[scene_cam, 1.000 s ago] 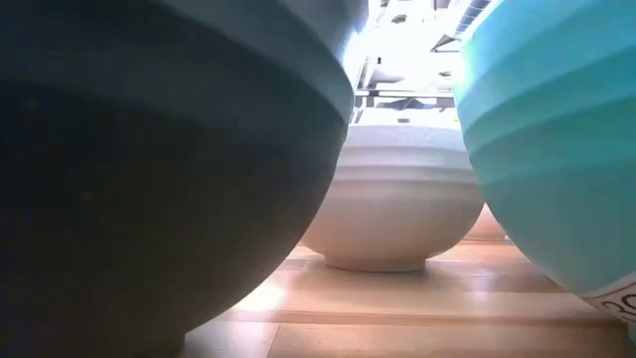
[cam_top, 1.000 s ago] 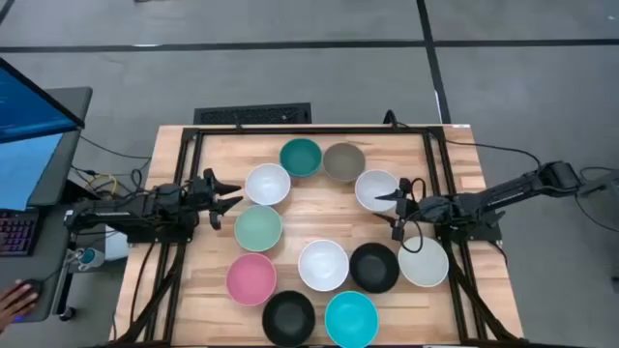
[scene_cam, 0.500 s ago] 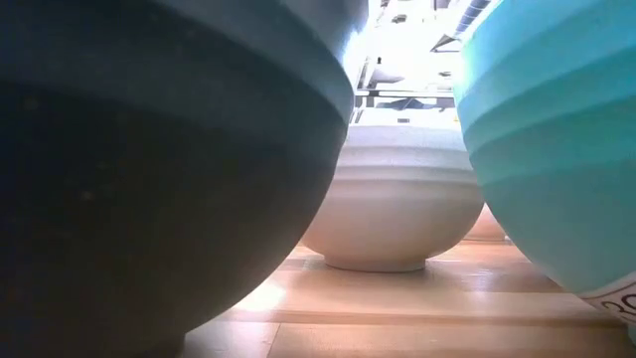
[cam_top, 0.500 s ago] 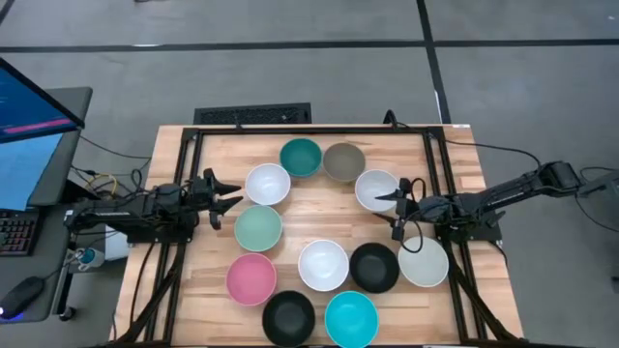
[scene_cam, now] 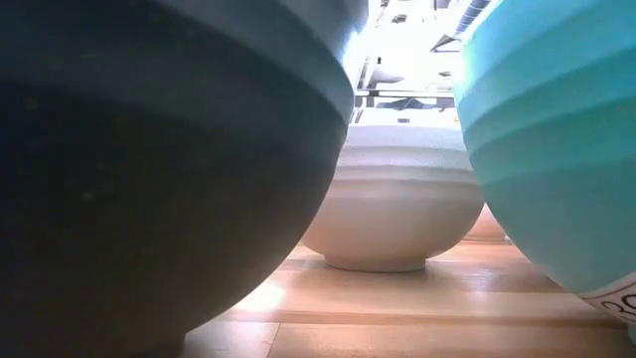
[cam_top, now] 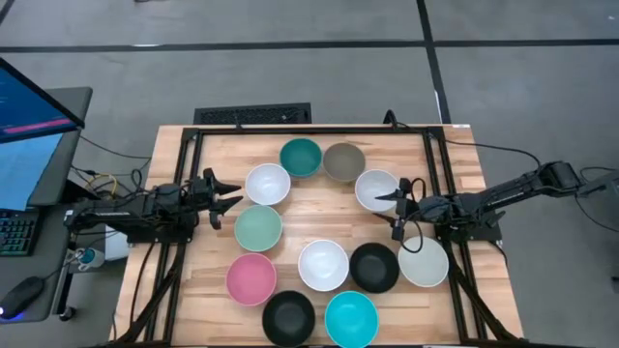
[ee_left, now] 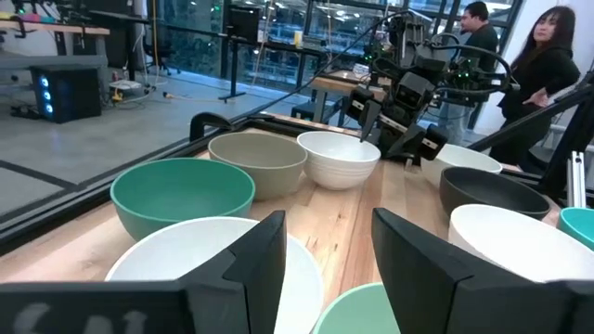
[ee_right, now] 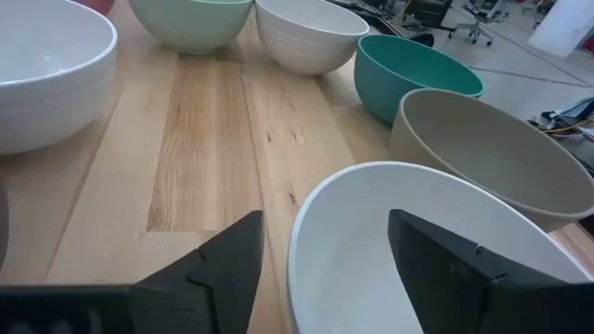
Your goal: Nest bowls inside each other
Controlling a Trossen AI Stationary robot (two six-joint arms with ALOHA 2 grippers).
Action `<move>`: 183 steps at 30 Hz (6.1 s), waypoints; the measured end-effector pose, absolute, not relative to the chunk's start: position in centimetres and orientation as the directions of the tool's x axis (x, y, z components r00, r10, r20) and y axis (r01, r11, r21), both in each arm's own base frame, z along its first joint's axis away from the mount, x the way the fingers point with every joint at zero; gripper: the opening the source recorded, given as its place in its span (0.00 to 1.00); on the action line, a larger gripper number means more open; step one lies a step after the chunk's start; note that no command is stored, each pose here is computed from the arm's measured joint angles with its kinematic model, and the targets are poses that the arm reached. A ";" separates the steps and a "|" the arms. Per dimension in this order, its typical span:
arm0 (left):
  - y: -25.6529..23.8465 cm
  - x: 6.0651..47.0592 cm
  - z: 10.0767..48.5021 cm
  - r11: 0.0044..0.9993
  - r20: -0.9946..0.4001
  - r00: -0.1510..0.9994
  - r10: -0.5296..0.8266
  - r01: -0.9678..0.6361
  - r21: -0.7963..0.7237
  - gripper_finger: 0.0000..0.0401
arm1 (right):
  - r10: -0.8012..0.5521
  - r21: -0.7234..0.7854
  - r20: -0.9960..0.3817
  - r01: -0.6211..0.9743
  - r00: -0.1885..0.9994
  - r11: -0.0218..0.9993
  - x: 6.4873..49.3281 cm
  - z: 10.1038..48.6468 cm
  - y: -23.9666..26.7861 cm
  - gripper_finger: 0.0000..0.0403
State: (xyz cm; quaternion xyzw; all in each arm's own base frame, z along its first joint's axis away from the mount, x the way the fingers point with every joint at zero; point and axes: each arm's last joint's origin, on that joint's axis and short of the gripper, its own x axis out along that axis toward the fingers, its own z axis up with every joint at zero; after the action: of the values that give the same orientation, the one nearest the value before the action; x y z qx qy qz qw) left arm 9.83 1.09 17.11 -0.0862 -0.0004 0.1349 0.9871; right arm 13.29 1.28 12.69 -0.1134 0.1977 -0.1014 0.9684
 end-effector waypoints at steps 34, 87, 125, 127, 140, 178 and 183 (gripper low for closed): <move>0.8 9.2 20.2 0.961 -0.045 0.985 0.168 -0.173 -0.214 0.38 | -0.438 -0.279 0.078 0.442 0.895 0.853 16.3 25.7 1.2 0.63; 1.0 18.3 36.7 0.896 -0.313 0.945 0.094 -0.218 -0.386 0.38 | -0.437 0.367 -0.353 0.553 0.827 0.748 17.7 35.9 -1.5 0.63; 6.4 31.4 26.6 0.940 -0.990 0.136 0.039 -0.342 -0.010 0.36 | -0.584 0.330 -0.565 0.809 0.583 0.487 12.9 39.1 -4.8 0.63; 6.1 31.9 26.7 0.939 -0.983 0.181 0.023 -0.341 -0.041 0.37 | -0.590 0.325 -0.556 0.806 0.586 0.494 12.7 39.5 -4.9 0.63; 5.7 33.2 27.0 0.862 -0.950 0.310 0.031 -0.489 -0.132 0.43 | -0.637 0.243 -0.538 0.825 0.552 0.510 11.9 39.9 -5.7 0.63; 5.0 34.4 21.1 0.686 -0.973 0.198 0.120 -0.725 -0.063 0.45 | -0.654 0.334 -0.474 0.808 0.589 0.486 11.7 40.6 -5.7 0.63; 5.1 34.7 20.1 0.689 -0.979 0.163 0.127 -0.724 -0.031 0.45 | -0.652 0.331 -0.480 0.810 0.587 0.485 11.7 40.5 -5.6 0.63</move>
State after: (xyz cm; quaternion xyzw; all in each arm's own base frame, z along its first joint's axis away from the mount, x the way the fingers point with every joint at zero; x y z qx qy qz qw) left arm 34.65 5.08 20.09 -0.2596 0.5751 0.2965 0.7169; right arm 11.65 -5.64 40.55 0.2689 0.1461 -0.4304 0.8492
